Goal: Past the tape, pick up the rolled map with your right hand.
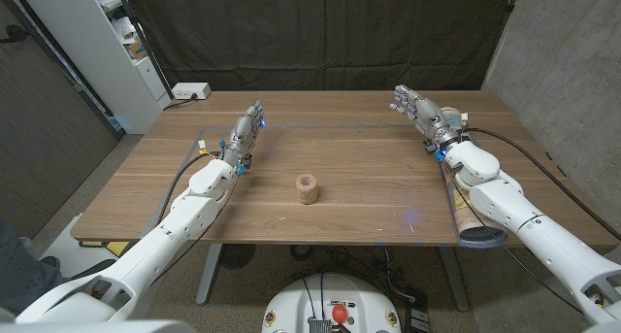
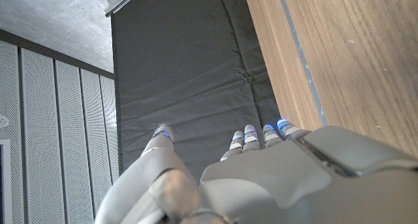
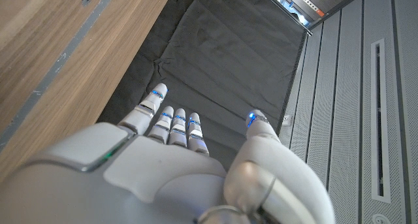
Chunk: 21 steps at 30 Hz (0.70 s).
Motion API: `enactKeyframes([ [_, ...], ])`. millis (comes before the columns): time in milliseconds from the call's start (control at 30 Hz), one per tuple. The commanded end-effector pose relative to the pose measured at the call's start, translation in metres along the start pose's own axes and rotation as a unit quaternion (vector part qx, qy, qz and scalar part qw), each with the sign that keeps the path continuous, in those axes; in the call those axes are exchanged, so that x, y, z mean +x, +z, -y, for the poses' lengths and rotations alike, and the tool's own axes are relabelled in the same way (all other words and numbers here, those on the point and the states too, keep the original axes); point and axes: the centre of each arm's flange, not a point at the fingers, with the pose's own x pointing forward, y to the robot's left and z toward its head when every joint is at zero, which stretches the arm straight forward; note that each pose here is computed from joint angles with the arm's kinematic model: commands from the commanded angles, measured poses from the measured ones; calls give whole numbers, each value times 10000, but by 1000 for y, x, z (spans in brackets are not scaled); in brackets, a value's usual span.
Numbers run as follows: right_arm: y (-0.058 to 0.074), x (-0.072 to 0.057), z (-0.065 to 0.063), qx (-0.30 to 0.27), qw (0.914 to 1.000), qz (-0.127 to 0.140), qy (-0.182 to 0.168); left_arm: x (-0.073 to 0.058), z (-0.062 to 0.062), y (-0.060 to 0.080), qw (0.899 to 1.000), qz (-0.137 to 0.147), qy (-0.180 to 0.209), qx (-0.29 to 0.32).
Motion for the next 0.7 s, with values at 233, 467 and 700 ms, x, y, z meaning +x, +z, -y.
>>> enactKeyframes([
  [233,6,-6,4,-369,9989,279,99,-5,3,0,9999,-40,19,102],
  [467,14,-9,6,-585,9975,353,166,-6,4,1,9999,-50,19,116],
  [700,24,-11,7,-811,9958,340,268,-6,7,1,9999,-48,-4,115],
])
